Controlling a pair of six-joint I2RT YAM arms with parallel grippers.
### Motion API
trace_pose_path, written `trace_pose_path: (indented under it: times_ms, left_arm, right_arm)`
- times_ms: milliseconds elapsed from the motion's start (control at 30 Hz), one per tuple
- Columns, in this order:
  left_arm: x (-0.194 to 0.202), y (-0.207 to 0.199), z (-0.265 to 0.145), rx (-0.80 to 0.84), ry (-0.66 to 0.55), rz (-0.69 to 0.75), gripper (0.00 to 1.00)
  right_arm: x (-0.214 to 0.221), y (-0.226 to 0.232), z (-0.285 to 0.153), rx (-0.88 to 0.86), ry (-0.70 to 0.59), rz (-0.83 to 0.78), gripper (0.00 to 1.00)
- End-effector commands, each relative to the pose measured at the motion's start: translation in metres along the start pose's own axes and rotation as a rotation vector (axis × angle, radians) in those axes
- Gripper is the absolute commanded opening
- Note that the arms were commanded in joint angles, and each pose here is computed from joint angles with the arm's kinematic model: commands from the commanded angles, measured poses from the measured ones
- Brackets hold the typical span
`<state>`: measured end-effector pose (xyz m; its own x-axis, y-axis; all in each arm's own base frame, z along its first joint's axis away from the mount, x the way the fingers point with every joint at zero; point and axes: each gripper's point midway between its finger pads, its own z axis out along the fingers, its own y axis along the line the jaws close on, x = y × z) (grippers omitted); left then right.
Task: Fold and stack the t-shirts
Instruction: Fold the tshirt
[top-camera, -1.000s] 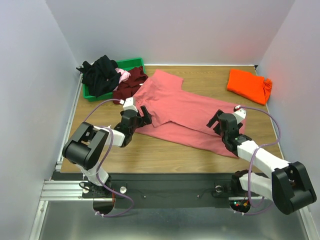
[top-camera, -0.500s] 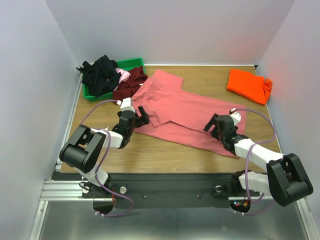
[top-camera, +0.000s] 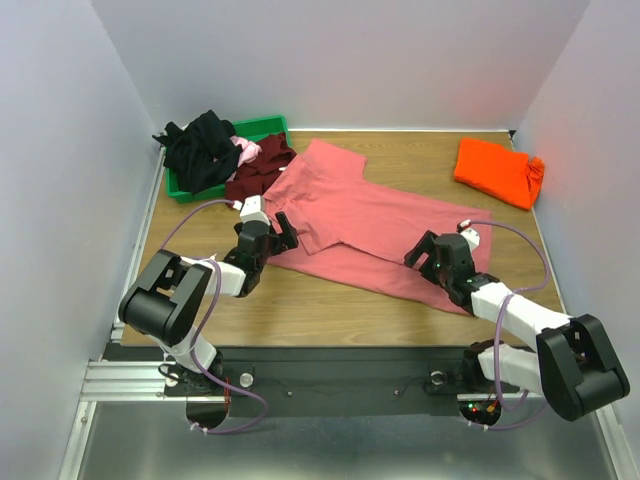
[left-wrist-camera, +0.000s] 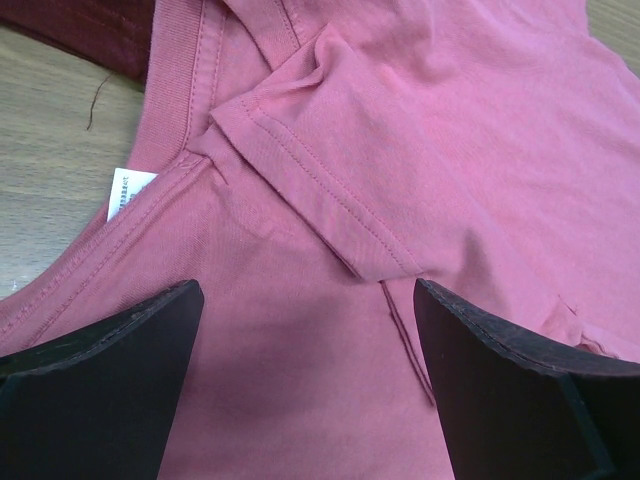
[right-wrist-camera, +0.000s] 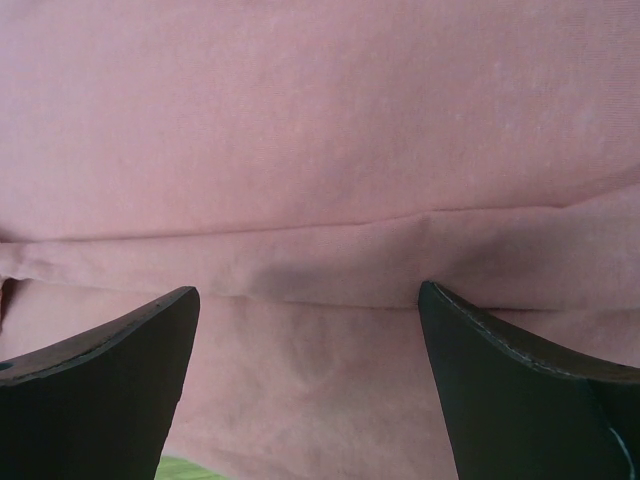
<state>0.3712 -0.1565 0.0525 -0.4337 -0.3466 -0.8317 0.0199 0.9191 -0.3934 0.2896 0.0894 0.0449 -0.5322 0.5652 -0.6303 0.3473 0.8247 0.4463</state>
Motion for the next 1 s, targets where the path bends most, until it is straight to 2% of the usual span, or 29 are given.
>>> trace_pose_path:
  times_ms: [0, 233, 467, 833, 967]
  left_arm:
    - [-0.013, -0.001, -0.001, 0.003, -0.041, 0.01, 0.98]
    - [-0.012, 0.0, -0.001, 0.002, -0.038, 0.008, 0.98]
    - [-0.011, 0.0, -0.001, 0.008, -0.033, 0.007, 0.99]
    - [-0.007, 0.001, -0.001, 0.013, -0.02, 0.004, 0.99]
    - [-0.009, 0.0, -0.003, 0.018, -0.026, 0.001, 0.98]
  right_arm:
    - [0.003, 0.005, 0.0, -0.03, 0.013, 0.028, 0.97]
    - [-0.003, -0.001, 0.006, 0.016, -0.017, 0.014, 0.98]
    - [-0.041, -0.009, 0.013, 0.129, -0.161, -0.034, 1.0]
    - [-0.087, 0.003, 0.025, 0.2, -0.278, -0.077, 1.0]
    - [-0.092, 0.018, 0.026, 0.144, -0.264, -0.08, 1.0]
